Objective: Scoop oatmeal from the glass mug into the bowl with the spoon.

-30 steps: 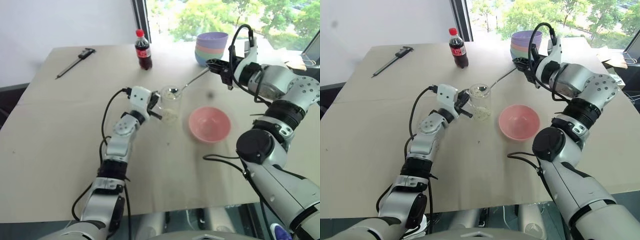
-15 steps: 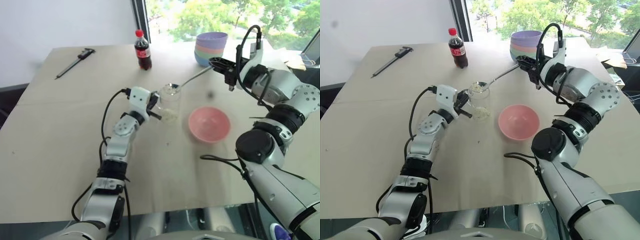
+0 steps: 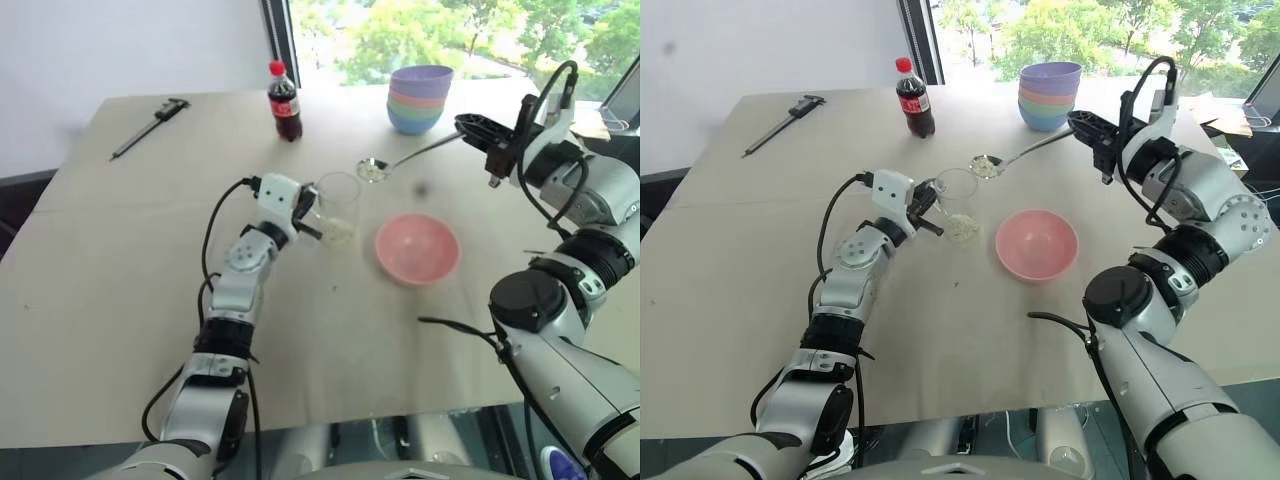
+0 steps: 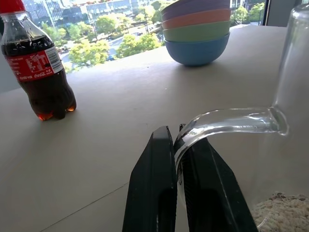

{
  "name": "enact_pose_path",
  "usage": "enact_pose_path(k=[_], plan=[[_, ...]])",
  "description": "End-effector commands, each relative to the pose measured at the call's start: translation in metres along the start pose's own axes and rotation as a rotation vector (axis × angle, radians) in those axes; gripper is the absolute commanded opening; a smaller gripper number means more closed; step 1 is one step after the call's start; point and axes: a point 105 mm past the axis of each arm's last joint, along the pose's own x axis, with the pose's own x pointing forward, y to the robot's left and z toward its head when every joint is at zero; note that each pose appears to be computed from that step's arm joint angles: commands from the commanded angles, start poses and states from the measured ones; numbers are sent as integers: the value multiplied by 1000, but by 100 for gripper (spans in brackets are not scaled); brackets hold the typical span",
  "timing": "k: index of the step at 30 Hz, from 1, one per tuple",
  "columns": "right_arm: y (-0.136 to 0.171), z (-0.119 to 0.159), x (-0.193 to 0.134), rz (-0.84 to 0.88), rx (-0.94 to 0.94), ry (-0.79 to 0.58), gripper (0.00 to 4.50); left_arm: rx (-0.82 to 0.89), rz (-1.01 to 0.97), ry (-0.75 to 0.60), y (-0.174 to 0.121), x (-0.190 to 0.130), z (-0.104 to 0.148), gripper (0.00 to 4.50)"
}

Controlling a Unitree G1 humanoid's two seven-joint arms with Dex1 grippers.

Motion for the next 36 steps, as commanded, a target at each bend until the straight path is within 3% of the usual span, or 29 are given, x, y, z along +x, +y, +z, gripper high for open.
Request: enact_pose_path(k=[1, 12, 22, 29, 36], plan=[[2, 3, -17, 31, -24, -59, 0, 8, -14, 102, -3, -6, -26, 2], [-29, -3, -58, -108, 49, -118, 0, 6, -26, 112, -6, -6, -30, 2], [-38, 4, -74, -195, -63, -109, 0, 1, -34, 114, -8, -4, -31, 2], [-27, -6, -73, -228, -293, 10, 0, -2, -36, 115, -9, -5, -33, 2], [-3, -22, -58, -229, -738, 157, 0, -4, -27, 113, -8, -5, -32, 2]])
